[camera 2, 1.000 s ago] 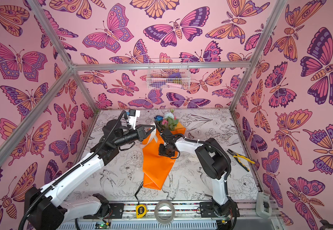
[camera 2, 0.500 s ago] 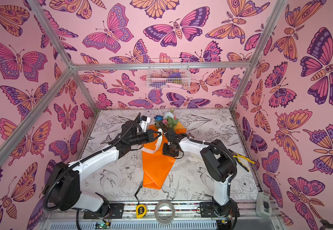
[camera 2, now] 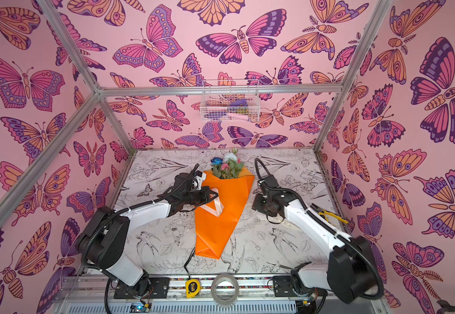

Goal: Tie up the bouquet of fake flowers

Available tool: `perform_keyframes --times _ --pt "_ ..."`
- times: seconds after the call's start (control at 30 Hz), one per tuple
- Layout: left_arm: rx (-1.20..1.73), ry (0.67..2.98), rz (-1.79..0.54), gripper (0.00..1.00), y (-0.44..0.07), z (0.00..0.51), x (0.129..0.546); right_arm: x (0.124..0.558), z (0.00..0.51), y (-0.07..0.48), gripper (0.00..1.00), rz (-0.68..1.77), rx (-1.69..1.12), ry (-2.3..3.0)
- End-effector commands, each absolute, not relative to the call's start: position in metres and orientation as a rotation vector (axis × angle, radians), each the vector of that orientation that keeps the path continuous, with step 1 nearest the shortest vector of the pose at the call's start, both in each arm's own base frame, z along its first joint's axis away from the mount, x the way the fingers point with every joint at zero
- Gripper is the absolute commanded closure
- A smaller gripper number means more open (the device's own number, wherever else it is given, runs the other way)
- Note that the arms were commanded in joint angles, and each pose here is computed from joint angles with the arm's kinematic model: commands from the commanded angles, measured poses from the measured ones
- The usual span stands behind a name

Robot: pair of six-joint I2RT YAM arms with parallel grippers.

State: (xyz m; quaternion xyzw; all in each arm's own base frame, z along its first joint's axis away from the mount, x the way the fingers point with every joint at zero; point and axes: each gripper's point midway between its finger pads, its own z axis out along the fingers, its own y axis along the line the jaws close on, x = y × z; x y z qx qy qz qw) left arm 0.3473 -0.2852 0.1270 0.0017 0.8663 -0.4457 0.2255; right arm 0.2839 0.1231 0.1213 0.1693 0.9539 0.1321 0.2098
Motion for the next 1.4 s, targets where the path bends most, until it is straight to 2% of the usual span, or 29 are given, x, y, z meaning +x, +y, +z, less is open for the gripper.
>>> perform_keyframes --times 0.0,0.1,0.2,0.37,0.57,0.93,1.0,1.1,1.23,1.3,1.37 --pt "0.086 2.316 -1.275 1.00 -0.289 0.139 0.346 0.236 0.117 0.044 0.36 0.026 0.640 2.666" --pt "0.100 2.288 -1.291 1.00 -0.291 0.144 0.346 0.207 0.121 -0.003 0.21 -0.078 0.795 2.573" --pt "0.106 2.272 -1.296 1.00 -0.291 0.147 0.346 0.189 0.116 -0.026 0.12 -0.045 0.966 2.513" --pt "0.110 2.271 -1.296 1.00 -0.290 0.147 0.345 0.188 0.102 -0.039 0.06 -0.016 1.143 2.462" --pt "0.113 2.271 -1.289 1.00 -0.290 0.146 0.345 0.209 0.070 -0.052 0.07 0.069 1.293 2.405" --pt "0.126 2.267 -1.306 1.00 -0.292 0.147 0.346 0.251 0.038 -0.061 0.11 0.018 1.284 2.508" --pt "0.127 2.267 -1.306 1.00 -0.292 0.147 0.345 0.256 0.031 -0.061 0.15 0.026 1.292 2.520" --pt "0.127 2.264 -1.310 1.00 -0.292 0.149 0.345 0.262 0.020 -0.057 0.30 0.065 1.306 2.527" --pt "0.137 2.251 -1.308 1.00 -0.291 0.153 0.344 0.266 0.014 -0.055 0.57 0.087 1.309 2.528" --pt "0.139 2.245 -1.305 1.00 -0.291 0.155 0.343 0.269 0.017 -0.056 0.73 0.086 1.294 2.527" --pt "0.147 2.231 -1.302 1.00 -0.290 0.160 0.343 0.274 0.025 -0.056 0.93 0.095 1.269 2.519"
